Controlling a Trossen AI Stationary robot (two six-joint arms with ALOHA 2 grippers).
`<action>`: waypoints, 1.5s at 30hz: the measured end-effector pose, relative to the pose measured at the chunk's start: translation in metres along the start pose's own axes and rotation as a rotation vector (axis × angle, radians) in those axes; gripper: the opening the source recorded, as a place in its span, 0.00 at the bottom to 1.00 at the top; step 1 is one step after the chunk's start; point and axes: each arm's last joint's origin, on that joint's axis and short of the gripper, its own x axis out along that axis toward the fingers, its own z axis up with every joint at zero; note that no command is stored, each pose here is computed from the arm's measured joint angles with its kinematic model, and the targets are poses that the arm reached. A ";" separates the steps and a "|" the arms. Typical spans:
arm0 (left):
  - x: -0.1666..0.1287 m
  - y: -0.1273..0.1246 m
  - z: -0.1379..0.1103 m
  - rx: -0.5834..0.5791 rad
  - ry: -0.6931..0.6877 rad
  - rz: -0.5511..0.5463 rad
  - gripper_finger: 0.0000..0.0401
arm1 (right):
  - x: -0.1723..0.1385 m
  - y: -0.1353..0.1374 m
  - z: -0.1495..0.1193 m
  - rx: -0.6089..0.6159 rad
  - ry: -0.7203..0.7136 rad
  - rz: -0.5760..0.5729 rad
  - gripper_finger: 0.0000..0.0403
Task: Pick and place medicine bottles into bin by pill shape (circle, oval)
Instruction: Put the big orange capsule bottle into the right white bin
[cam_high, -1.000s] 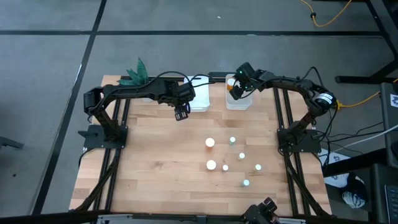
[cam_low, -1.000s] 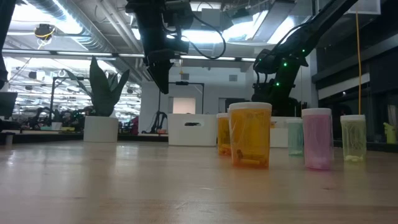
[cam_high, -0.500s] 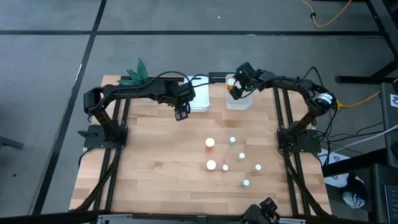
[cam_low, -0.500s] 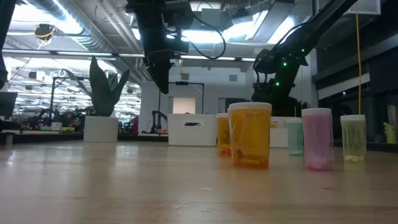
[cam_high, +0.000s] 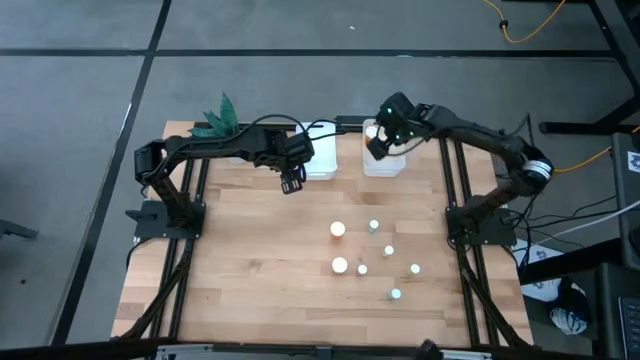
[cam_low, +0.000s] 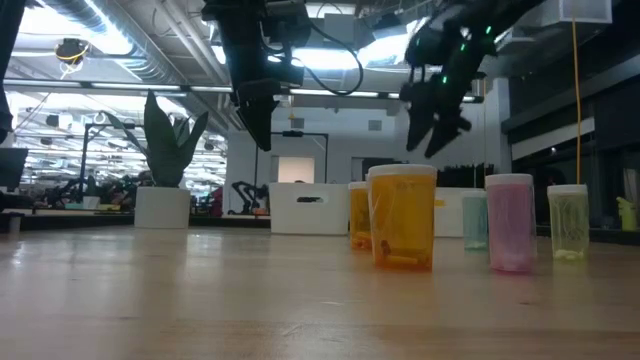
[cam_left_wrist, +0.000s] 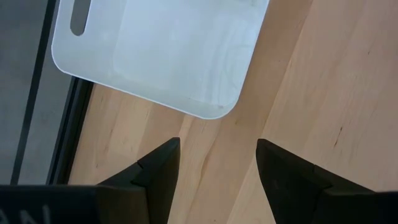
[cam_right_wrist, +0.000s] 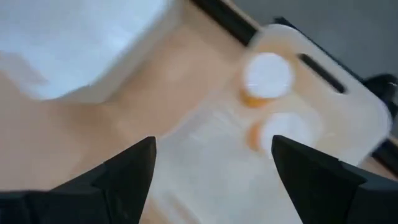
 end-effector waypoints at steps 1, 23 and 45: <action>0.000 0.000 0.000 0.000 0.000 0.000 0.50 | -0.006 0.008 -0.003 -0.016 -0.011 0.018 0.80; -0.025 -0.060 -0.056 0.277 0.319 -0.030 0.50 | -0.054 0.177 -0.104 -0.421 -0.051 0.265 0.80; -0.053 -0.065 -0.112 -0.043 -0.324 -0.203 0.50 | 0.027 0.201 -0.120 -0.716 0.167 0.251 0.80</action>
